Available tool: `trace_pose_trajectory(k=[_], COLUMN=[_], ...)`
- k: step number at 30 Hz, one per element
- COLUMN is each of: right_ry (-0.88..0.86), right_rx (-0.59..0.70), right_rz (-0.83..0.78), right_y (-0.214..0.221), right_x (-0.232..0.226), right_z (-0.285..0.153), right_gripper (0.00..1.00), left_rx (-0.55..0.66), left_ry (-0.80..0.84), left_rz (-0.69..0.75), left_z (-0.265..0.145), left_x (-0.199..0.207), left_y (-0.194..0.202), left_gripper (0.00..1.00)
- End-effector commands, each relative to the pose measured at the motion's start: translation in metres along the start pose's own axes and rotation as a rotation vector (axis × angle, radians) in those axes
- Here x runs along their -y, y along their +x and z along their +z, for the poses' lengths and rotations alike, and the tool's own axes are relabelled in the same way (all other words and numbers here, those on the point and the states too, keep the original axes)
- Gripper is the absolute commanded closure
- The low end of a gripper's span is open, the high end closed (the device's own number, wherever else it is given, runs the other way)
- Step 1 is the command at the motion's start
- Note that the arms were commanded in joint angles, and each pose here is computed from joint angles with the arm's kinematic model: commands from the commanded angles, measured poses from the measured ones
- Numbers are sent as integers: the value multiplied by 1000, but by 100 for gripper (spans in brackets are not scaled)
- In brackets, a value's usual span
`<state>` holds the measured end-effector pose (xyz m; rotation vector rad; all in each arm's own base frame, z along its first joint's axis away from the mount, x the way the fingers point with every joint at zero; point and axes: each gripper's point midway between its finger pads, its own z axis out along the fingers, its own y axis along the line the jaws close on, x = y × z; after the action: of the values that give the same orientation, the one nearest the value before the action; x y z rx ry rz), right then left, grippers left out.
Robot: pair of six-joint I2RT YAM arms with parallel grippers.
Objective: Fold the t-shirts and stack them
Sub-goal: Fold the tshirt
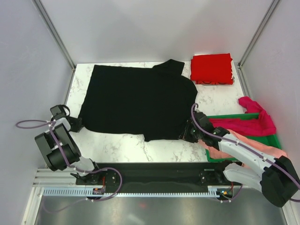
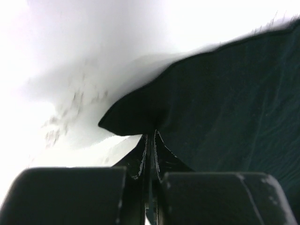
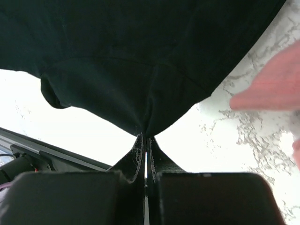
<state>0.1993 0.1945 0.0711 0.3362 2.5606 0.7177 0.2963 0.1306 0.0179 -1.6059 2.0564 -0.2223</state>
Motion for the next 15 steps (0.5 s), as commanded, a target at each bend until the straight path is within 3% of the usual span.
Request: trace_pose_trajectory(k=[1, 15], right_ry=[16, -20], right_rx=[23, 54], right_rz=[-30, -44], right_y=[-5, 0], right_x=[3, 0], right_z=[-14, -85], right_gripper=[100, 100], left_rx=[9, 93], left_ry=[-14, 189], left_rz=[60, 199], left_z=[-24, -128], left_x=[-6, 13], left_y=[7, 15], left_gripper=[98, 98])
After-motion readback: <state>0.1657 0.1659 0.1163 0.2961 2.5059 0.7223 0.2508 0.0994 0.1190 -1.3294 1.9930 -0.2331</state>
